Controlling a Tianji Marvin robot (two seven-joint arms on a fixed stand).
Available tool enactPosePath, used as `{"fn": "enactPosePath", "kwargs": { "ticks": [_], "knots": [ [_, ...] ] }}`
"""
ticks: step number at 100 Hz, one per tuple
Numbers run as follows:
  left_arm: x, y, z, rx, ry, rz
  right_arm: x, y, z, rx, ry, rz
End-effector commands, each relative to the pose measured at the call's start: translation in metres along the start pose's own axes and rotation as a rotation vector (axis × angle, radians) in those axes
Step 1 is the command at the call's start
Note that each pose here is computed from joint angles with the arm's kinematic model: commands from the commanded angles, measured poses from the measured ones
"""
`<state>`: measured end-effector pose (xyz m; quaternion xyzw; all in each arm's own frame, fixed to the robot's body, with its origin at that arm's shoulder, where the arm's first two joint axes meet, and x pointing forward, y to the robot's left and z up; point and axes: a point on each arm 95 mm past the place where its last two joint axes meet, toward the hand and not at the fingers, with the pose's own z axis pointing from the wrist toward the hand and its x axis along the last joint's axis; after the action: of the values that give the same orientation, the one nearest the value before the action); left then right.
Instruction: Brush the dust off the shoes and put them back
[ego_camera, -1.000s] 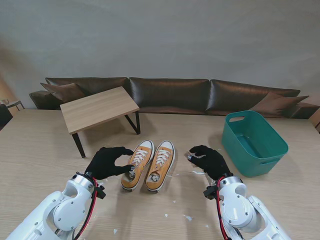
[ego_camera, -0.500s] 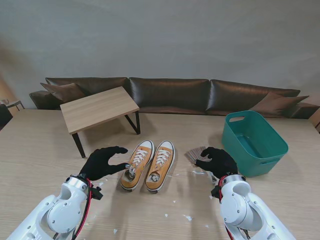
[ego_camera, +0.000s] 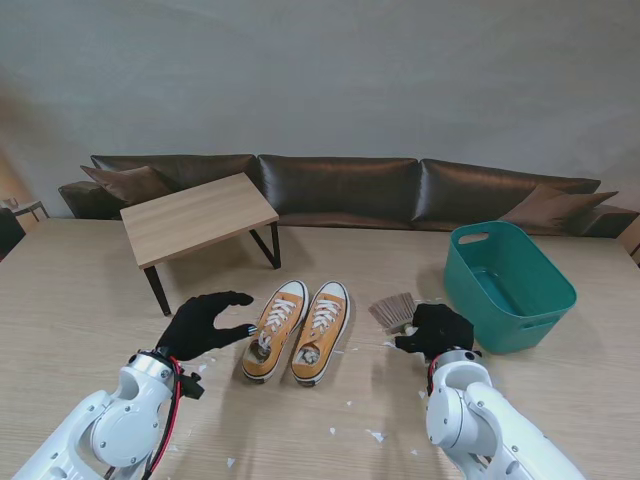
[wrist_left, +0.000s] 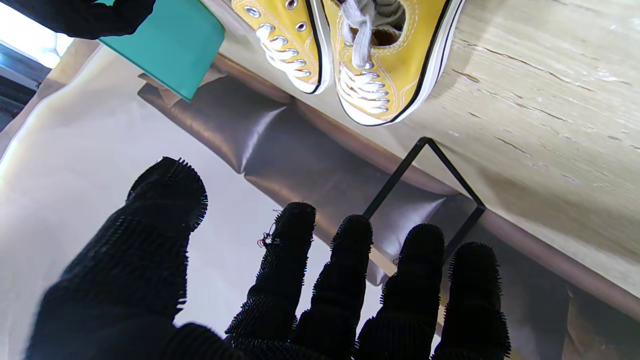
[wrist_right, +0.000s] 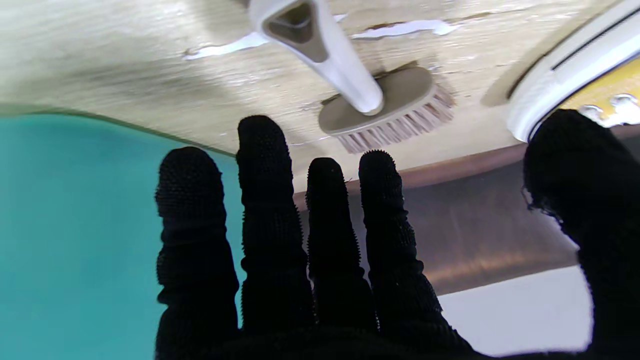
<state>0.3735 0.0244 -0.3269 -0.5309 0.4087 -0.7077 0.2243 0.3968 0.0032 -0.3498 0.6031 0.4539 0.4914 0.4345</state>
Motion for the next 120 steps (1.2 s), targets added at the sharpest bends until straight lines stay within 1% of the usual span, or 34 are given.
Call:
{"fn": "enactPosePath", "kwargs": {
  "ticks": [1,16,48,74,95,120],
  "knots": [
    [0.004,0.001,0.000,-0.010,0.007,-0.009,0.000,-0.003,0.003,0.020,-0.012,0.007],
    [0.004,0.001,-0.001,-0.015,0.008,-0.010,-0.002,-0.010,0.011,0.015,-0.049,-0.055],
    [0.004,0.001,-0.001,-0.020,0.013,-0.013,-0.005,-0.025,0.025,0.053,-0.101,-0.093],
    [0.004,0.000,-0.001,-0.018,0.019,-0.013,-0.002,-0.034,0.030,0.054,-0.110,-0.131],
    [0.004,0.000,-0.002,-0.019,0.019,-0.017,-0.002,-0.048,0.036,0.032,-0.107,-0.164],
    [0.005,0.002,-0.002,-0.022,0.019,-0.028,-0.006,-0.063,0.040,0.053,-0.105,-0.187]
  ]
}}
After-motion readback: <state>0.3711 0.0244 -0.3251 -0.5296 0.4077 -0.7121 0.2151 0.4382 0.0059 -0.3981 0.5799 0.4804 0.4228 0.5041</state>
